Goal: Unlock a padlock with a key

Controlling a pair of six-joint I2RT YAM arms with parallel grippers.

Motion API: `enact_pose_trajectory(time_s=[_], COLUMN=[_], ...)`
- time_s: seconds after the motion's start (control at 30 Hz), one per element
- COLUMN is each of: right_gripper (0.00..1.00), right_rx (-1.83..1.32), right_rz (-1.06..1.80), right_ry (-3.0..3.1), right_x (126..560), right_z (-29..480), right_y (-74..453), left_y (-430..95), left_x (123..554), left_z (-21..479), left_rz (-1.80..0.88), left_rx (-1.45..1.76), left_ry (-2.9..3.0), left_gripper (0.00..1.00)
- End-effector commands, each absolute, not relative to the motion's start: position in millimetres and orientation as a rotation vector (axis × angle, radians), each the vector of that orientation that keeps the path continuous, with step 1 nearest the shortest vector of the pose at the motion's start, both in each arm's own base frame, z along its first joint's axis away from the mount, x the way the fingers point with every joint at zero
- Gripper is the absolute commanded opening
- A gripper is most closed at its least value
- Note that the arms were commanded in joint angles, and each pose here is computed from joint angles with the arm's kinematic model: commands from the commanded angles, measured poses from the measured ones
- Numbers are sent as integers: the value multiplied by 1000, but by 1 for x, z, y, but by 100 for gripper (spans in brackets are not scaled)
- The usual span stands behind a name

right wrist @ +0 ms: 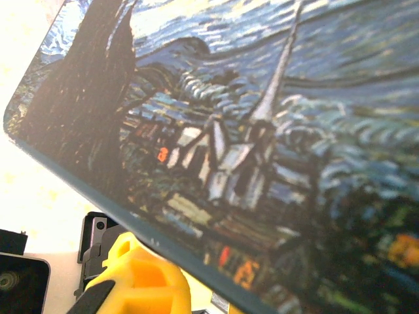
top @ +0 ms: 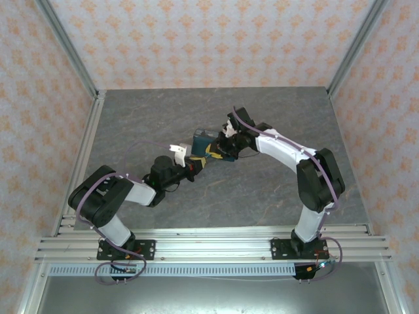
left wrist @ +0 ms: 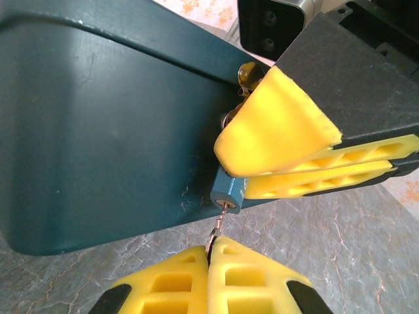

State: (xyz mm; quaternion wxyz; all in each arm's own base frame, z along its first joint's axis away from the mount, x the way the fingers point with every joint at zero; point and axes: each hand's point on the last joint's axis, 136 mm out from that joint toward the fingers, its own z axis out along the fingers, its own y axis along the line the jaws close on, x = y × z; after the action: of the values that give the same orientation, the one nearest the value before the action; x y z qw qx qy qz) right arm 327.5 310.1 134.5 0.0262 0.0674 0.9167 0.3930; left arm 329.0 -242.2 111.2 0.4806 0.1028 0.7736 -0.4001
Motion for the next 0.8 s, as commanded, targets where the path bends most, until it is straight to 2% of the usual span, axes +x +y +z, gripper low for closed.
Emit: enact_pose_trajectory(time_s=[0.0, 0.4, 0.67, 0.77], right_gripper=[0, 0, 0, 0], right_rx=[128, 111, 138, 161], right_rz=[1288, 1296, 1265, 1242], right_ry=[2837, 2848, 2827, 2816], right_x=[309, 301, 303, 306], right_z=[144, 139, 135, 135], right_y=[320, 318, 312, 307], left_y=[-258, -266, -264, -260], left_x=[339, 342, 337, 335], left_z=[153, 143, 128, 124], left_rz=[-1074, -1141, -1081, -1064], left_rx=[259, 240, 262, 252], left_ry=[1740, 1760, 1822, 1834], left_gripper=[0, 0, 0, 9])
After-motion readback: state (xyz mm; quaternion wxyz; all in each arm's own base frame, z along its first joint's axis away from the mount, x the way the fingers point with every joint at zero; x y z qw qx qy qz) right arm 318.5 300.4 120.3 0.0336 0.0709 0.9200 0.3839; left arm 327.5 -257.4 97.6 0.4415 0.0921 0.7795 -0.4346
